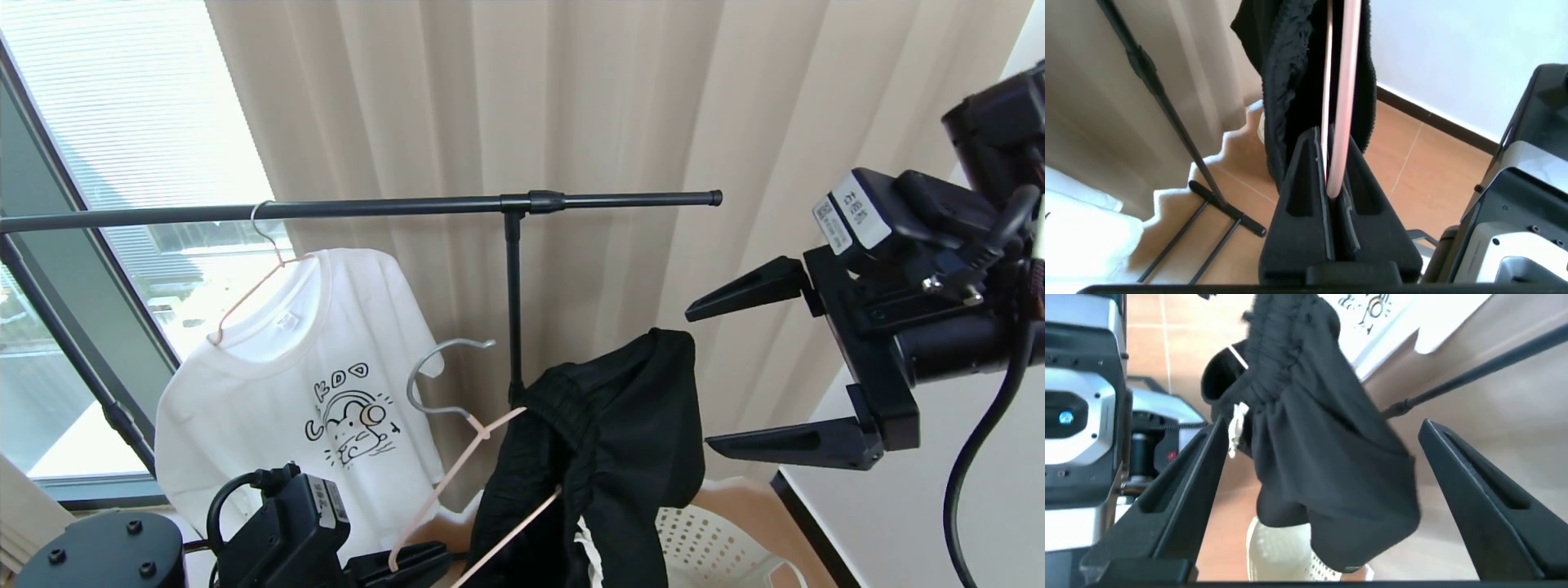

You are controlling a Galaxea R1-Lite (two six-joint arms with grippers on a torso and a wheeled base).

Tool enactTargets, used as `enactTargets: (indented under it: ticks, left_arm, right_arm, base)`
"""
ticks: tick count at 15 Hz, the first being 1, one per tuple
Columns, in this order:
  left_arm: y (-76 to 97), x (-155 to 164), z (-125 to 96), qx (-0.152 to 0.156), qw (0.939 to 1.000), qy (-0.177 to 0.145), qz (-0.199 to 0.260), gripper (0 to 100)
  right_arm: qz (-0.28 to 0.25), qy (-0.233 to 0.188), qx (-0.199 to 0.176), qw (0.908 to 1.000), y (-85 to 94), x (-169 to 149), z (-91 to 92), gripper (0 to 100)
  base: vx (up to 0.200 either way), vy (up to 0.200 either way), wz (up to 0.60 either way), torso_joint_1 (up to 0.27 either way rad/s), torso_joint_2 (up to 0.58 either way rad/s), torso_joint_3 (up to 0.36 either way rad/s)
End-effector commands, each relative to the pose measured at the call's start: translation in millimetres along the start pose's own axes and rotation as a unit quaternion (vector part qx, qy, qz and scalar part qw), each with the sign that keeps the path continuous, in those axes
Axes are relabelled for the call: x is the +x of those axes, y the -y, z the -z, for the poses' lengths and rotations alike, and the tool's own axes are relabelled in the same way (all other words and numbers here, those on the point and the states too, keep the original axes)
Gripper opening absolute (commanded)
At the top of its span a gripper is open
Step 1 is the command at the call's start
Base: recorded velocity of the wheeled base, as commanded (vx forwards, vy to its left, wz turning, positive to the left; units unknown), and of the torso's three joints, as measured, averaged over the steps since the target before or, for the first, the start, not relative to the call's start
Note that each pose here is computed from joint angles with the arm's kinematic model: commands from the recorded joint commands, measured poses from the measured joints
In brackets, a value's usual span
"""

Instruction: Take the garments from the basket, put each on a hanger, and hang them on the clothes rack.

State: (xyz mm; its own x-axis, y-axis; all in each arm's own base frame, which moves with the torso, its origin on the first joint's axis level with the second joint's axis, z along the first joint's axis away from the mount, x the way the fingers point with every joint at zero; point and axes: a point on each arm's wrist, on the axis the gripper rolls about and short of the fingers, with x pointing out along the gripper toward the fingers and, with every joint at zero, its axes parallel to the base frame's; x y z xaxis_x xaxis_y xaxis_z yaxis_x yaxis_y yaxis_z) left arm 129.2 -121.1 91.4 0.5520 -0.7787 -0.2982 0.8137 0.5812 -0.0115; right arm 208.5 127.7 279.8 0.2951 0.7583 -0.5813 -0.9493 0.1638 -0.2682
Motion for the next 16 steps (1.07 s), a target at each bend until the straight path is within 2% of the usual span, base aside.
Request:
enactTargets:
  ticks: [1, 4, 7, 16]
  left_arm:
    - [2.6, 0, 0, 0.003, 1.0, -0.001, 0.007, 0]
    - [5.3, 1, 0, 0.005, 0.9999, -0.001, 0.014, 0]
    - [7.5, 1, 0, 0.008, 0.9998, 0.0, 0.02, 0]
    - [10.2, 1, 0, 0.01, 0.9996, -0.001, 0.027, 0]
  right_arm:
    - [-0.061, -0.043, -0.005, 0.9972, 38.5, 29, -1.0, 100]
    - [-0.081, -0.052, -0.012, 0.9953, 47.0, 44, -10.0, 100]
    - [-0.073, -0.078, -0.024, 0.994, 53.1, 62, -14.4, 100]
    - [-0.065, -0.089, -0.039, 0.9931, 62.4, 85, -20.6, 100]
  base:
    - [0.0, 0.0, 0.0, 0.0, 0.0, 0.0]
    - [0.0, 0.0, 0.0, 0.0, 0.0, 0.0]
    - [0.0, 0.0, 0.0, 0.0, 0.0, 0.0]
    - [0.0, 0.0, 0.0, 0.0, 0.0, 0.0]
